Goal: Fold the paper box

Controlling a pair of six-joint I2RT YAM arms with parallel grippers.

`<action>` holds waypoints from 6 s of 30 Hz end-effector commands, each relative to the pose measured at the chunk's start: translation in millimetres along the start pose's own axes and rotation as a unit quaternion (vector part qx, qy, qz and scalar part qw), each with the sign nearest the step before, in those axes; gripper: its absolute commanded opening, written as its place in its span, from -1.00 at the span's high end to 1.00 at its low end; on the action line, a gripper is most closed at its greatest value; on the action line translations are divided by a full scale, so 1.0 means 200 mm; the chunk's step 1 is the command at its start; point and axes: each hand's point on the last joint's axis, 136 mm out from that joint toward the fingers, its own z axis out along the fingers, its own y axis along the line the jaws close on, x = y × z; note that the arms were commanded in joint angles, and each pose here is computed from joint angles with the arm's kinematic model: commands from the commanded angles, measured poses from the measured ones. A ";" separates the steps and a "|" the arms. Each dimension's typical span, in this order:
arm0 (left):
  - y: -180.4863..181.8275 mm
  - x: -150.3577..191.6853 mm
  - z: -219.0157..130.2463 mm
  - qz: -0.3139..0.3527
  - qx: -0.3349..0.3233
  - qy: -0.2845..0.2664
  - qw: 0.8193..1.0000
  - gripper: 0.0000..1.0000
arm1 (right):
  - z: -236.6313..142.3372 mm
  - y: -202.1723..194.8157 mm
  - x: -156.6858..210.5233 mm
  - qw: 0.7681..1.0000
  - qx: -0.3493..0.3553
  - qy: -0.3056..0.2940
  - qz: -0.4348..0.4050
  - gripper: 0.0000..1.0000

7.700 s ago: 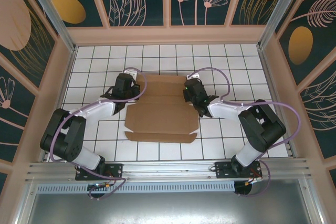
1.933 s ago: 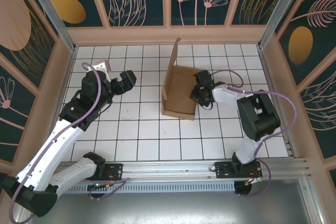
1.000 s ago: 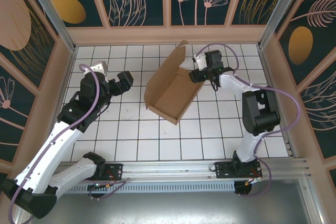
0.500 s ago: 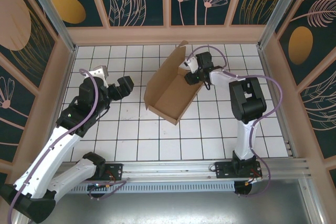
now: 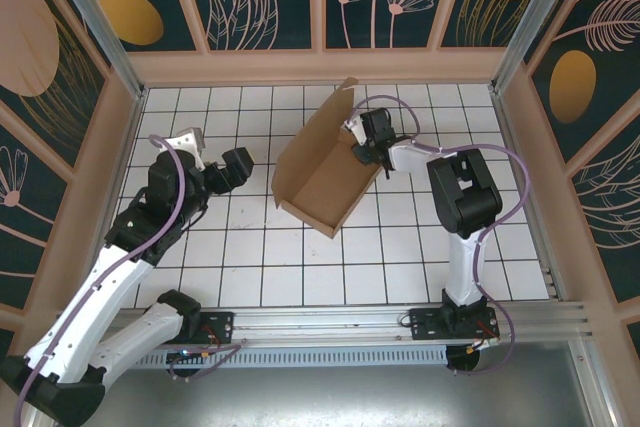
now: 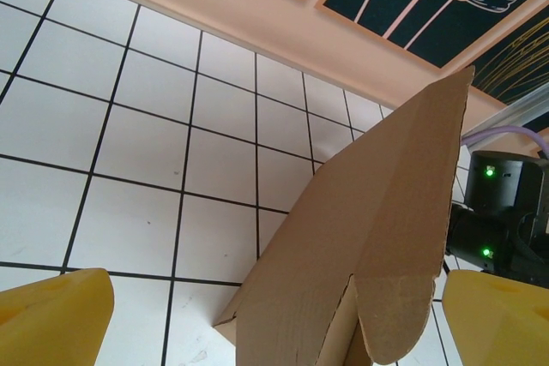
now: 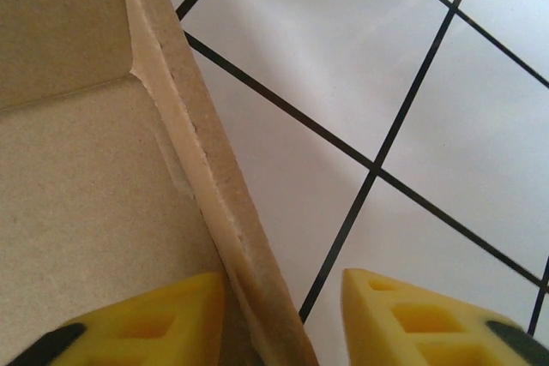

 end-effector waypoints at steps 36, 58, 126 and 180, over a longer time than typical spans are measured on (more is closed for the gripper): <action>0.04 0.05 -0.05 -0.029 -0.005 0.015 0.999 -0.95 | -0.37 0.18 0.33 0.966 0.011 0.131 0.221 -0.17; 0.15 0.17 0.21 0.023 -0.087 0.087 0.992 -0.83 | -0.31 0.15 0.33 0.910 -0.008 0.111 0.399 0.12; 0.17 -0.04 0.87 0.370 0.227 -0.100 0.895 -0.59 | -0.91 -0.24 0.07 0.948 -0.117 -0.291 0.048 -0.06; 0.18 0.15 1.12 0.401 0.340 0.072 0.847 0.60 | -0.72 -0.24 0.03 0.943 -0.169 -0.287 -0.017 0.64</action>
